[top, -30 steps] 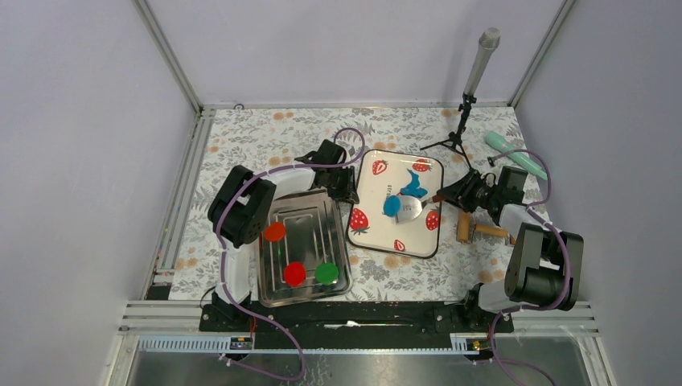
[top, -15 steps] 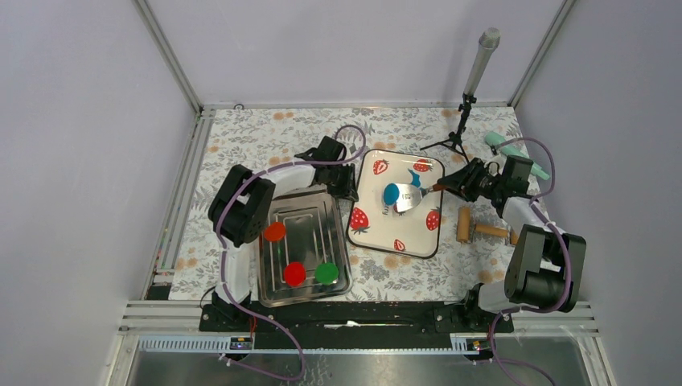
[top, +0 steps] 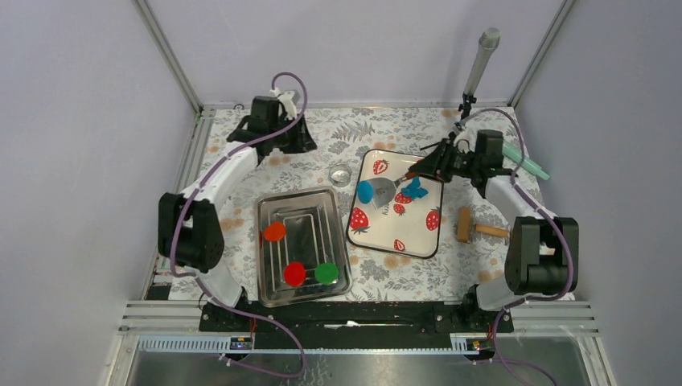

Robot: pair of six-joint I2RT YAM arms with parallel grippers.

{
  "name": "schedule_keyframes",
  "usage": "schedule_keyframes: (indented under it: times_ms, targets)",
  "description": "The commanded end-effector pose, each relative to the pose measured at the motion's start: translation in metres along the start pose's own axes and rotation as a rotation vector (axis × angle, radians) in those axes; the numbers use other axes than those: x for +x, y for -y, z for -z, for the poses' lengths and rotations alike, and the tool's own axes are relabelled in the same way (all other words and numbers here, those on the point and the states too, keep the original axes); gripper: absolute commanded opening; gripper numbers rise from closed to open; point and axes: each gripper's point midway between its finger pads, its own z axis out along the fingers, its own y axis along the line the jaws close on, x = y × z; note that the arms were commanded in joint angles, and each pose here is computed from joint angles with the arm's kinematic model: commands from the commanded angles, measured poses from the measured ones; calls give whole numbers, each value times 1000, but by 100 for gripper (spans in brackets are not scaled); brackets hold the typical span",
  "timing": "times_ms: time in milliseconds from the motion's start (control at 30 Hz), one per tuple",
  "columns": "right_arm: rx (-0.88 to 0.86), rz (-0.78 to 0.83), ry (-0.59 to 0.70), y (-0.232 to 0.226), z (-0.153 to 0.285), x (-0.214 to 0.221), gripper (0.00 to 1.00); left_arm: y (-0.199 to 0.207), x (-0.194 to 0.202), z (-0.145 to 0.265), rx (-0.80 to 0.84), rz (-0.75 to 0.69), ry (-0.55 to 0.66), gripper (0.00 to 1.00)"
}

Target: Roll out the dumpling wrappers from the dough

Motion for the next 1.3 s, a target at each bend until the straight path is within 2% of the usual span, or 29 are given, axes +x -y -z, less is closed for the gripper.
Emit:
schedule_keyframes:
  times_ms: [0, 233, 500, 800, 1267]
  targets:
    - [-132, 87, -109, -50, -31, 8, 0, -19, -14, 42, -69, -43, 82, 33]
    - [-227, 131, -287, -84, -90, 53, 0, -39, -11, 89, -168, -67, 154, 36]
    - [-296, 160, -485, -104, -141, 113, 0, -52, 4, 108, -193, -22, 184, 37]
    - [-272, 232, -569, -103, -169, 153, 0, -68, 14, 122, -212, 44, 208, 37]
    - [-199, 320, -575, -82, -182, 165, 0, -76, 26, 130, -210, 100, 231, 38]
